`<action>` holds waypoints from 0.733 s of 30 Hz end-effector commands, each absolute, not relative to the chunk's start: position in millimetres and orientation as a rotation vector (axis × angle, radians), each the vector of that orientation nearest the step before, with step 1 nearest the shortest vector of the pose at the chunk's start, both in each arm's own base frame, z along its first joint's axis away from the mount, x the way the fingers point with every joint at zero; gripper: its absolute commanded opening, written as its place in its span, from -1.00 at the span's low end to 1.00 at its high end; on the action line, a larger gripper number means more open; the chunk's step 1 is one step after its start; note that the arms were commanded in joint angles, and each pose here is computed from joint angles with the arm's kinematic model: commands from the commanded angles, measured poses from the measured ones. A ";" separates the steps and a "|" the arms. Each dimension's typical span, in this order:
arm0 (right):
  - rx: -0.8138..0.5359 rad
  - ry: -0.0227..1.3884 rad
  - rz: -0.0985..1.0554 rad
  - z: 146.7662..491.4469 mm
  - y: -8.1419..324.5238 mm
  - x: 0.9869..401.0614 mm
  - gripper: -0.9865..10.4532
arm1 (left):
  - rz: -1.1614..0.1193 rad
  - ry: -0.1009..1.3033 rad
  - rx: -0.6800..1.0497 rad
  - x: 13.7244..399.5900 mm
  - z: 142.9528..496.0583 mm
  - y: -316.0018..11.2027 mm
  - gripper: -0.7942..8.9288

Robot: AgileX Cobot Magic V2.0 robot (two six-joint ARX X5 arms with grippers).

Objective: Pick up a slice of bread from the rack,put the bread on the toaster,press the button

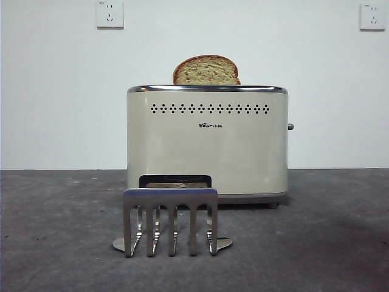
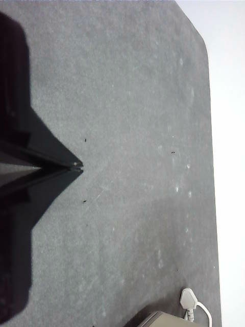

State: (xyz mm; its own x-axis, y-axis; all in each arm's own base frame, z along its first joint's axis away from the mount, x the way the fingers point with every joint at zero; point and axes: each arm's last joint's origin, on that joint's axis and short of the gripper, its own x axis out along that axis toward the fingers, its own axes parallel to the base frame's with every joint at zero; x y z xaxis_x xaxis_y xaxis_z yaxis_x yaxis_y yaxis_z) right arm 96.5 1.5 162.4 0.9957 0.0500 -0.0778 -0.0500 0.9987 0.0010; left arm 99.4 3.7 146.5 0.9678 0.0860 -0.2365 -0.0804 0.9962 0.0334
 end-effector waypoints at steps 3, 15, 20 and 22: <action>-0.023 0.129 -0.010 154.6 -0.2 96.5 -0.83 | 0.087 0.242 0.026 99.8 143.7 4.0 -0.84; -0.043 0.179 -0.049 150.0 -1.5 95.7 -0.83 | 0.087 0.247 0.026 100.0 143.3 4.0 -0.84; -0.043 0.179 -0.049 150.0 -1.5 95.8 -0.83 | 0.087 0.248 0.026 100.1 143.2 4.0 -0.84; -0.043 0.179 -0.049 150.0 -1.5 95.8 -0.83 | 0.087 0.248 0.026 100.1 143.3 4.0 -0.84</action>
